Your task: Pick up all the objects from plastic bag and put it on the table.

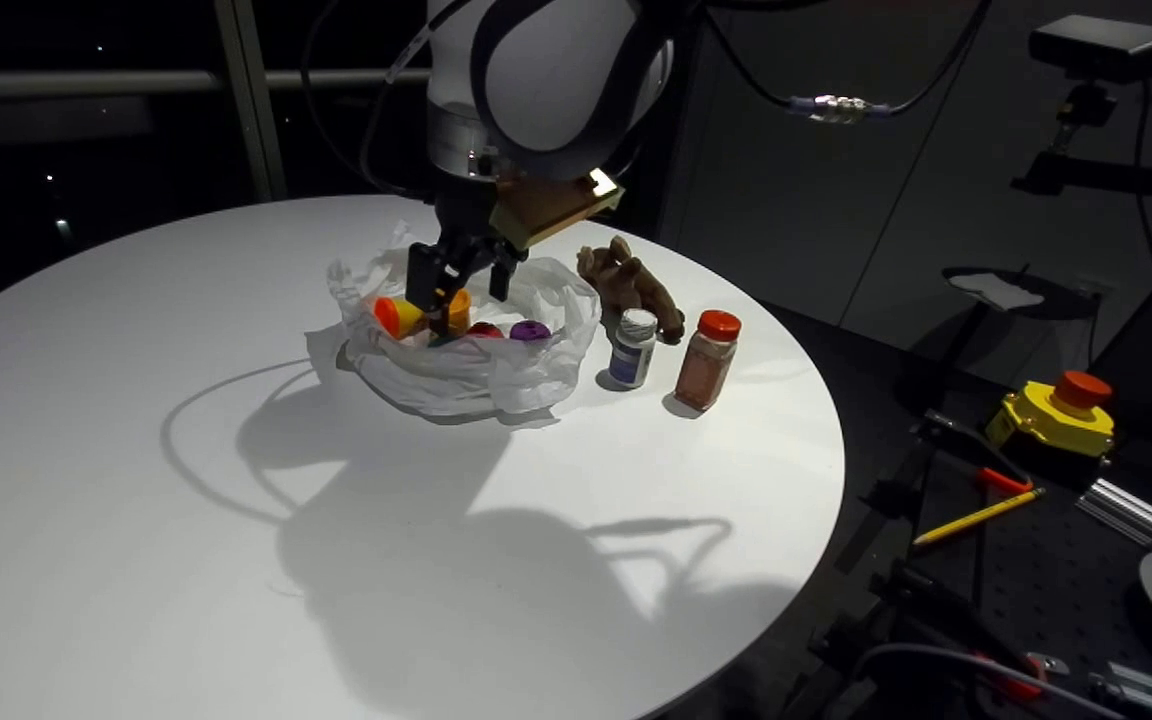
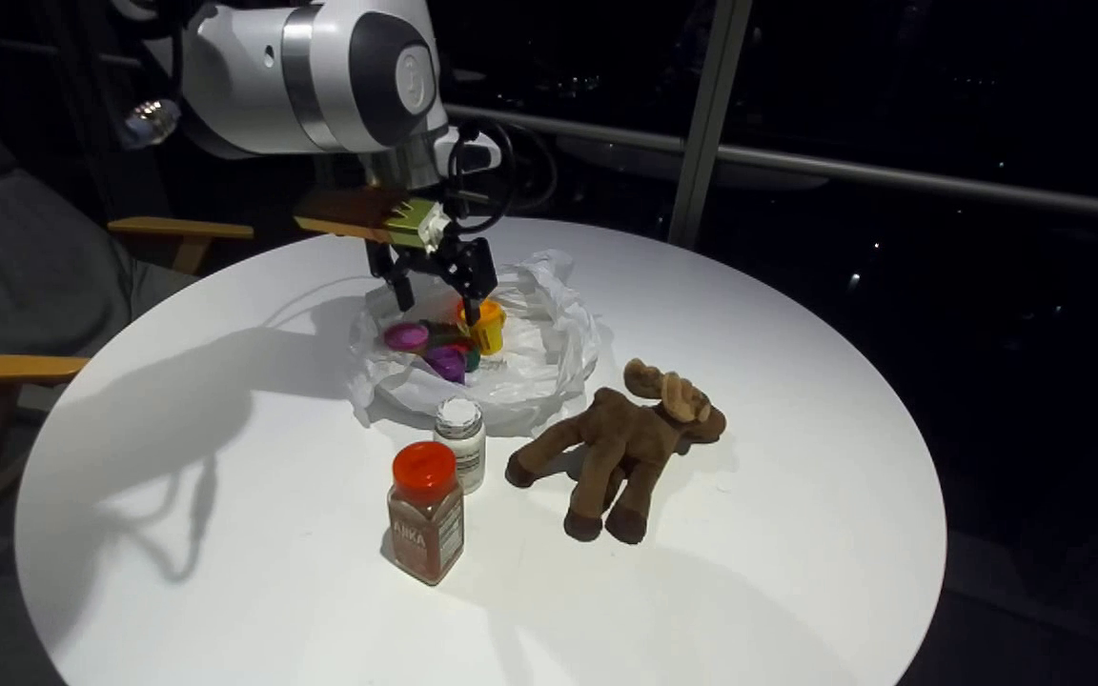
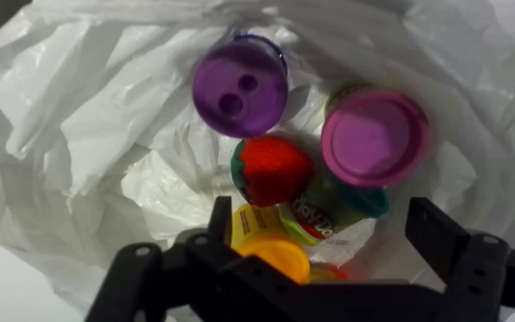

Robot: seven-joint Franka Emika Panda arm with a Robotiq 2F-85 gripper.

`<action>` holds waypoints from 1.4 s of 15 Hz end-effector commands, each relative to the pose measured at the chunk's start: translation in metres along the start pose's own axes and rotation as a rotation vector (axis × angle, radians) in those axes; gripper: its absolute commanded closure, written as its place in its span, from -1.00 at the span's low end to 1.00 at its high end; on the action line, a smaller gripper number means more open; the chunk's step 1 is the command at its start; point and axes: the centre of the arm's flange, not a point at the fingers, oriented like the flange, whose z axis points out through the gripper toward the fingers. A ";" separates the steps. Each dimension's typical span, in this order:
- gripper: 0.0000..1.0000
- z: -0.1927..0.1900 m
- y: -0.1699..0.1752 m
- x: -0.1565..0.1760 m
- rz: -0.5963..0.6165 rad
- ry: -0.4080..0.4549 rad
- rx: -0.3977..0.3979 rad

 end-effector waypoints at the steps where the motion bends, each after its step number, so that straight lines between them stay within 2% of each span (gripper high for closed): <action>1: -1.00 0.008 0.000 0.040 0.005 0.030 -0.036; 8: -1.00 0.033 0.011 0.062 0.018 0.006 -0.075; 9: -0.55 0.034 0.013 0.065 0.022 0.010 -0.081; 11: -0.35 0.029 0.015 0.069 0.026 0.021 -0.083; 16: 0.43 0.008 0.024 0.065 0.029 0.040 -0.111; 18: 0.44 -0.012 0.029 0.059 0.040 0.035 -0.125; 21: 0.44 -0.065 0.032 0.054 0.059 0.043 -0.131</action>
